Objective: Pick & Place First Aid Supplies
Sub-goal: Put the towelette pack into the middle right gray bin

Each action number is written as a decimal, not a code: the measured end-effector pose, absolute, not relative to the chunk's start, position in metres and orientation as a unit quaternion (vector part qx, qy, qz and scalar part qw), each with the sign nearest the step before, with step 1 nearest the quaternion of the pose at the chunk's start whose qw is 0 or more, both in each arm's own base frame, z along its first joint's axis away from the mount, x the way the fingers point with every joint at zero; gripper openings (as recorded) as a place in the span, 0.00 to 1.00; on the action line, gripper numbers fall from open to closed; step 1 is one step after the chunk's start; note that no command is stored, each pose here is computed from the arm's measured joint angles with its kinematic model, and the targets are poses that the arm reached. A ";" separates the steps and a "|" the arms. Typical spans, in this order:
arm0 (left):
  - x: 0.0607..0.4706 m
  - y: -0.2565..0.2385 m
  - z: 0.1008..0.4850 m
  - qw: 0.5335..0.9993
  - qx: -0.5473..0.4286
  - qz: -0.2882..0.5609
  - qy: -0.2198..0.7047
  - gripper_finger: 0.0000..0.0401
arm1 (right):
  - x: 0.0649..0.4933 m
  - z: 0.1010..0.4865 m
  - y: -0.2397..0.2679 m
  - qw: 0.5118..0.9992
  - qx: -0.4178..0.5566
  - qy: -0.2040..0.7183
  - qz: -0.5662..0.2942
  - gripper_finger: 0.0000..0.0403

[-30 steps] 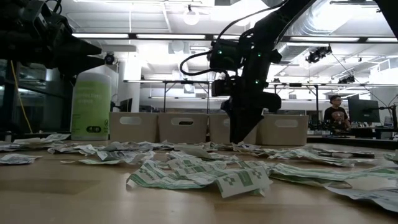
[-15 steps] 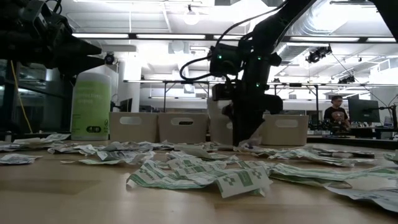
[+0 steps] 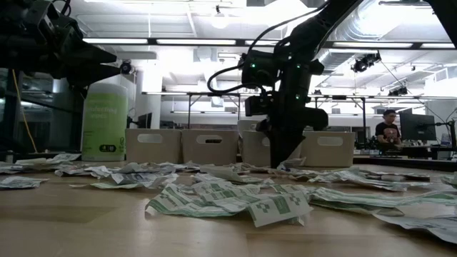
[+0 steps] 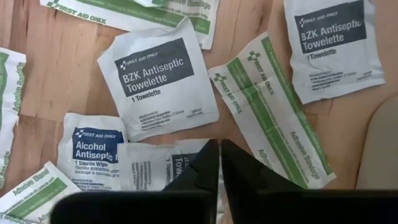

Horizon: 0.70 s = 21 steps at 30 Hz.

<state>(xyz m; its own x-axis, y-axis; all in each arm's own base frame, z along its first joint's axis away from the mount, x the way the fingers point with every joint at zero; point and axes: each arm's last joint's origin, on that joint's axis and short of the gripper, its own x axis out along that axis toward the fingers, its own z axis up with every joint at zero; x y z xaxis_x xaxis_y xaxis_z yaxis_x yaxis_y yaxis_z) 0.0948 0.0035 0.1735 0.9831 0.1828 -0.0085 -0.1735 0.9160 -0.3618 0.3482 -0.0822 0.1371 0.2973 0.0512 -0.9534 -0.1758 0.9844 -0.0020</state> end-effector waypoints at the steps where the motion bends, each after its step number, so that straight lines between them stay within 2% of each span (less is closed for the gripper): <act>1: 0.095 0.004 0.173 0.979 -0.184 0.091 -0.013 0.37 | 0.348 0.138 -0.082 0.804 -0.053 0.588 0.070 0.01; 11: 0.095 0.004 0.174 0.979 -0.184 0.091 -0.013 0.37 | 0.344 0.159 -0.081 0.819 -0.044 0.570 0.051 0.00; 21: 0.095 0.004 0.174 0.979 -0.184 0.091 -0.013 0.37 | 0.335 0.196 -0.079 0.844 -0.060 0.532 0.018 0.00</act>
